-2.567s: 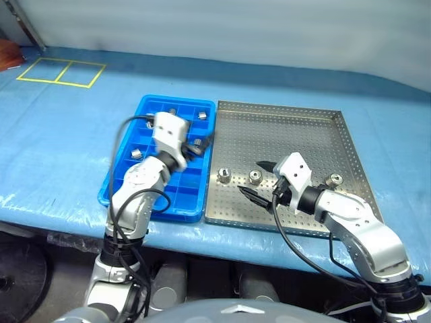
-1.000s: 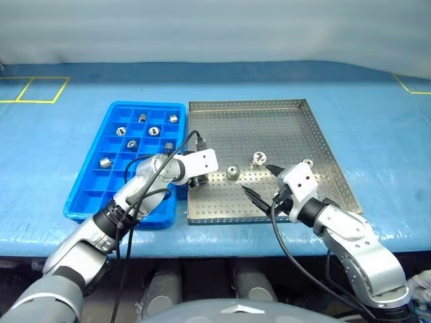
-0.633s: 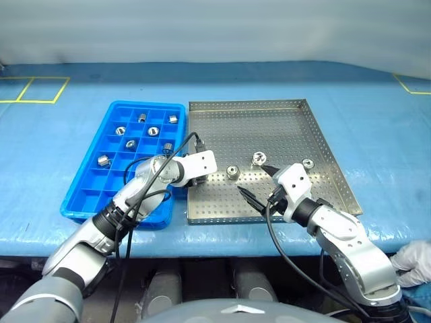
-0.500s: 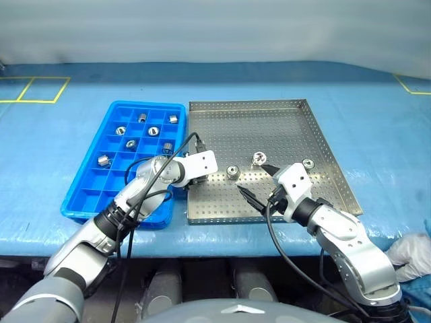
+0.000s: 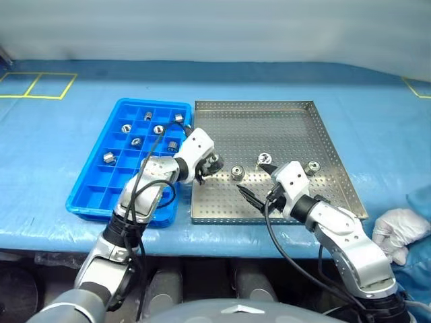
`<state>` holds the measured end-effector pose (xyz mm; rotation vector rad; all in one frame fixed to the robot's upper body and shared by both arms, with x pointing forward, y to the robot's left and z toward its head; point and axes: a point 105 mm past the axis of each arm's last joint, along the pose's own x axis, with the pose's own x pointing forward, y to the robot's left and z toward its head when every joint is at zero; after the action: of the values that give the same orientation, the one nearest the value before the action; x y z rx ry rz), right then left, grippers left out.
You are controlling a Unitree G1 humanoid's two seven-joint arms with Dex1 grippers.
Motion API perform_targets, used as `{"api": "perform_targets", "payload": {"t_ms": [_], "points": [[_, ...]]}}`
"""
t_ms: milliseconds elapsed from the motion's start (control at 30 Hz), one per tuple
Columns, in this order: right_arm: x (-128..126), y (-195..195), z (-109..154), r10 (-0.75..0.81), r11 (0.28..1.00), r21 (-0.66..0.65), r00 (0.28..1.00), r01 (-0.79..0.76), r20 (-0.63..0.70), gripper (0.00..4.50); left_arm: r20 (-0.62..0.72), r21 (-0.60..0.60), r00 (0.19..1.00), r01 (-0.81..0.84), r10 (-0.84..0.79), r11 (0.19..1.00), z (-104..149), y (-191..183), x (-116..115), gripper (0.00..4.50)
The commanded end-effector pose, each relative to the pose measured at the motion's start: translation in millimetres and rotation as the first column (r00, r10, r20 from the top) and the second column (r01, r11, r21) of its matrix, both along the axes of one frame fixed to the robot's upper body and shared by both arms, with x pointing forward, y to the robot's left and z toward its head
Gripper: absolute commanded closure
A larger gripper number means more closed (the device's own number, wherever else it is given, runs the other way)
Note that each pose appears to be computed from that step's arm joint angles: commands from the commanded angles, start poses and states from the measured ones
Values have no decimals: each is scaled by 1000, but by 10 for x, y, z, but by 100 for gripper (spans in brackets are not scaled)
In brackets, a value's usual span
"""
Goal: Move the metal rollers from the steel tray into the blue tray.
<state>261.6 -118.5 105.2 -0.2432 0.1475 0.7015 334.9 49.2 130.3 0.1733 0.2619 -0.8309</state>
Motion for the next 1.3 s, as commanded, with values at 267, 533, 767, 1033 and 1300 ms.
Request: {"api": "perform_targets", "payload": {"t_ms": [267, 533, 767, 1033, 1300], "points": [[-45, 447, 295, 286, 937, 193, 956, -292, 59, 0, 115, 41, 937, -336, 329, 941, 317, 735, -283, 266], [-97, 790, 329, 520, 820, 263, 853, -509, 27, 0, 168, 100, 753, -655, 637, 749, 332, 1389, -579, 266], [-48, 918, 310, 586, 785, 240, 810, -571, 12, 0, 166, 118, 606, -796, 778, 594, 211, 1647, -721, 266], [-39, 931, 299, 595, 783, 227, 804, -579, 1, 0, 105, 142, 592, -804, 799, 577, -24, 1645, -689, 266], [-107, 906, 279, 586, 789, 230, 811, -570, -1, 0, 118, 134, 632, -775, 766, 618, -17, 1574, -574, 266]]}}
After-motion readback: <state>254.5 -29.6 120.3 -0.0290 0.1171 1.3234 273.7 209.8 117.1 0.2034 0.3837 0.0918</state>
